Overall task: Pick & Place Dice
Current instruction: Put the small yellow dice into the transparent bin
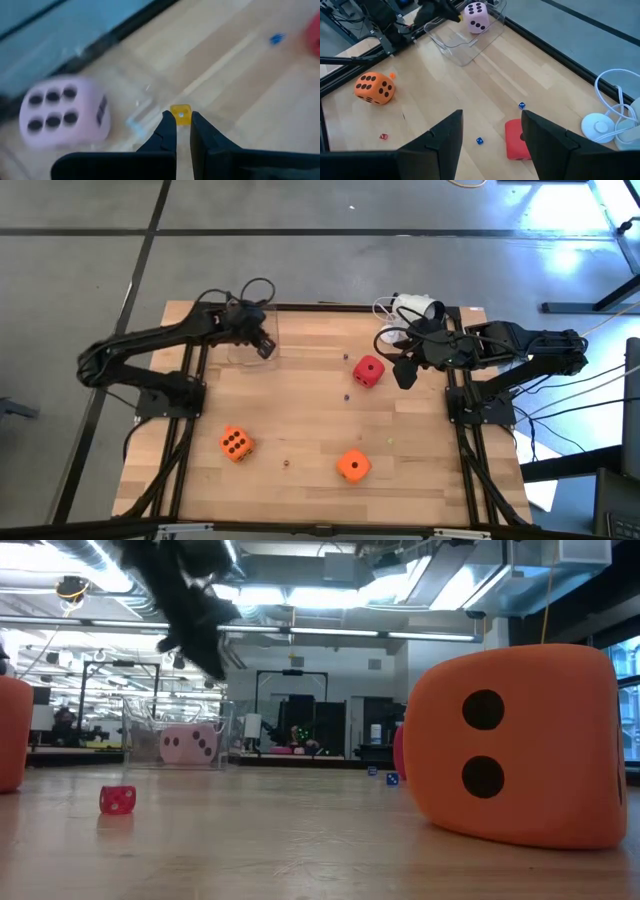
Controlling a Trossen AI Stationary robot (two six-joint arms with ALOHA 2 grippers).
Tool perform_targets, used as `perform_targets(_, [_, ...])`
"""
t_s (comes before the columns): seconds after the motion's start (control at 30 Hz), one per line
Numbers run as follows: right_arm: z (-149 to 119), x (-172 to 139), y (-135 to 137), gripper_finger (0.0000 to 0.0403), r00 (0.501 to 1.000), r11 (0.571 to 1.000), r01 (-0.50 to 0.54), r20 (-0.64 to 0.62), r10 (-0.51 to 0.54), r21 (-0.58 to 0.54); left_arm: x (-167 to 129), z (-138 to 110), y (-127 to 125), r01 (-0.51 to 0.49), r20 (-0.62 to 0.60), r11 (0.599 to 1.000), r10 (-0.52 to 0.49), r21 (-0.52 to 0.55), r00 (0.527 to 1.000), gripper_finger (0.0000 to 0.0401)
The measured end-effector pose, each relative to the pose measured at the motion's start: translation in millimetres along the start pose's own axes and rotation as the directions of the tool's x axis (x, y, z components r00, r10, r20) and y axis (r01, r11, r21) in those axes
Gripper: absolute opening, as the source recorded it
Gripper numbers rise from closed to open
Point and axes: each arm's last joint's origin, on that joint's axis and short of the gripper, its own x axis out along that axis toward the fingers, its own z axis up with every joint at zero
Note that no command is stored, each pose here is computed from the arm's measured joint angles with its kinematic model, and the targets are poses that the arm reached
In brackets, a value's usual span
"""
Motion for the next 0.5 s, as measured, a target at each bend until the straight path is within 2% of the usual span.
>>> perform_targets(0.13, [0.0, 0.0, 0.0, 0.0201, 1.0, 1.0, 0.0, 0.0, 0.0, 0.002, 12.5, -15.2, 13.7, -0.027, -0.083, 0.996, 0.02, -0.084, 0.996, 0.0002])
perform_targets(0.23, [0.0, 0.0, 0.0, 0.0201, 1.0, 1.0, 0.0, 0.0, 0.0, 0.002, 16.2, -17.9, 16.9, -0.042, -0.101, 0.992, 0.03, -0.116, 0.994, 0.0002])
perform_targets(0.37, [0.0, 0.0, 0.0, 0.0201, 1.0, 1.0, -0.001, -0.001, 0.001, 0.007, 16.2, -17.7, 16.9, -0.04, -0.099, 0.992, 0.028, -0.119, 0.995, 0.0002])
perform_targets(0.5, [-0.1, 0.0, 0.1, 0.0201, 1.0, 1.0, -0.002, -0.002, 0.002, 0.008, 15.6, -22.3, 18.1, -0.052, -0.146, 0.996, 0.04, -0.078, 0.988, 0.0002])
